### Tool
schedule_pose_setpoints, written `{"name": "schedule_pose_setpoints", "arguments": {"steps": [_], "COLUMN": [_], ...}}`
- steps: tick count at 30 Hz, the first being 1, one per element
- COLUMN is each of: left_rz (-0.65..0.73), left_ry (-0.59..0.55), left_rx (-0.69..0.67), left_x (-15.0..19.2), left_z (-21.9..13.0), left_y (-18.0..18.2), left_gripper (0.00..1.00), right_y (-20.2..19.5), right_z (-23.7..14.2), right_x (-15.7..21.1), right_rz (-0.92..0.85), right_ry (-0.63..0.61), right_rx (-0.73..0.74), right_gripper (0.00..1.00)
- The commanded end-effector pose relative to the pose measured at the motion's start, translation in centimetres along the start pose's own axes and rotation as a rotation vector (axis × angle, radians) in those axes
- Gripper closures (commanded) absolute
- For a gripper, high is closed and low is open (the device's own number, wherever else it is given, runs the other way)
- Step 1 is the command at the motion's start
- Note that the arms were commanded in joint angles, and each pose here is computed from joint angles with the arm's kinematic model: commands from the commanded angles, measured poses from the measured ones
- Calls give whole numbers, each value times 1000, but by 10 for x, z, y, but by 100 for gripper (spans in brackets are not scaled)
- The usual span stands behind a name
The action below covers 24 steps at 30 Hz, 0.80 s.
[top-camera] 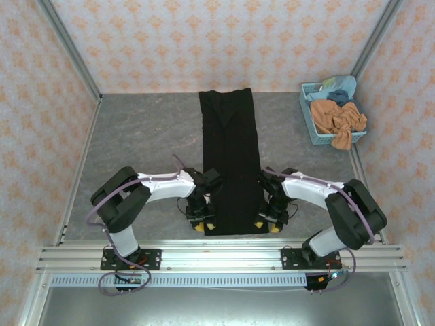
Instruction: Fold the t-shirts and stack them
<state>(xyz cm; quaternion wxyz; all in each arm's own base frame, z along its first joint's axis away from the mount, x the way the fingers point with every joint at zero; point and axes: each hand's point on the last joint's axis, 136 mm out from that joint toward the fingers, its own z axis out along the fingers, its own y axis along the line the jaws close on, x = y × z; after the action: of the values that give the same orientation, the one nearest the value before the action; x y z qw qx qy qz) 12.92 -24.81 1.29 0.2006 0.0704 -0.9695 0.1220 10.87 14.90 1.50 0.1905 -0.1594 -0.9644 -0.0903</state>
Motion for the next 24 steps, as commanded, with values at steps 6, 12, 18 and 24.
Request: {"name": "schedule_pose_setpoints", "arguments": {"steps": [6,12,18,24], "left_rz": [67,58,57,45], "left_ry": [-52,-37,-79,-200], "left_rx": [42,9,34,71], "left_x": [-24,-4,9,-3], "left_z": [19,16,-1,-41], "left_y": [-28,0,11,-5], "left_gripper": [89,100,100,100], "right_y": [23,15,16,25], "right_z": [6,-2,-23,-62], "right_x": [-10,3,17,13], "right_rz": [-4,-15,-57,-73], "right_ry": [-20,-10,5,-86], "right_rx": [-45,-34,-41,-29], "right_gripper": [83,100,100,100]}}
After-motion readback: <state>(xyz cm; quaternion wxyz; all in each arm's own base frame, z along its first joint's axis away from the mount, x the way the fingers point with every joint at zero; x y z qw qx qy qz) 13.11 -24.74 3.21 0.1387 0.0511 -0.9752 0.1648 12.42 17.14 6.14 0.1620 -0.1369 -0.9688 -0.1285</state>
